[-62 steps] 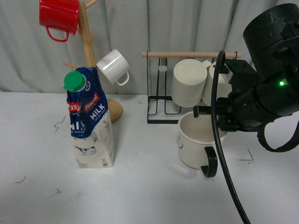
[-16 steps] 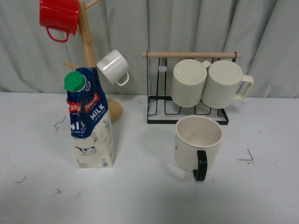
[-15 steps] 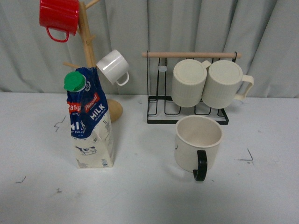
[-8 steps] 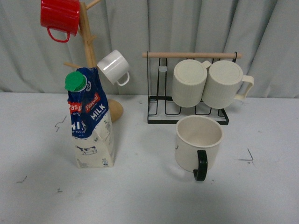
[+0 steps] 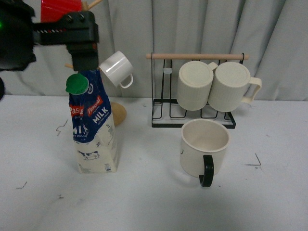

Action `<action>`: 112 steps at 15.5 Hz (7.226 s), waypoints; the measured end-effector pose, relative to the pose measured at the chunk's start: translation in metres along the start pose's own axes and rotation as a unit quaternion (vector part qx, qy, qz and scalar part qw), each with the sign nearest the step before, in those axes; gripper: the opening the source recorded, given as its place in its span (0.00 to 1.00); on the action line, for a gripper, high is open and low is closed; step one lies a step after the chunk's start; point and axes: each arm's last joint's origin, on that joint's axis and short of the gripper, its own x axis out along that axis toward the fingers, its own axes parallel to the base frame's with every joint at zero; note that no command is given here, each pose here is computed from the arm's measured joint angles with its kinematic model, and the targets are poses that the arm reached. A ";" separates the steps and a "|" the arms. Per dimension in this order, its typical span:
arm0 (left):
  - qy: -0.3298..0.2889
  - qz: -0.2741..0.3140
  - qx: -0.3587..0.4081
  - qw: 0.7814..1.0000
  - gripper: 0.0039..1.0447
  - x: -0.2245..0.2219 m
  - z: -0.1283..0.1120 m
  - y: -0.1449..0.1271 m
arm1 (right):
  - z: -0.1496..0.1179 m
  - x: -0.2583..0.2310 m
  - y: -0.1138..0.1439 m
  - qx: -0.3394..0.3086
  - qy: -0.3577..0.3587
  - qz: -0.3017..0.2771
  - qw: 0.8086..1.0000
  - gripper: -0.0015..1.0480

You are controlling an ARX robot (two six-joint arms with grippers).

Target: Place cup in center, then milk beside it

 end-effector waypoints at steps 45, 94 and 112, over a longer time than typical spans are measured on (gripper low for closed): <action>0.058 -0.060 0.052 0.995 0.02 0.037 -0.065 -0.117 | 0.000 0.000 0.000 0.000 0.000 0.000 1.000 0.94; -0.213 0.000 0.016 0.977 0.01 -0.146 -0.122 0.091 | 0.000 0.000 0.000 0.000 0.000 0.000 1.000 0.94; -0.209 0.000 0.016 0.978 0.36 -0.165 -0.134 0.091 | 0.000 0.000 0.000 0.000 0.000 0.000 1.000 0.94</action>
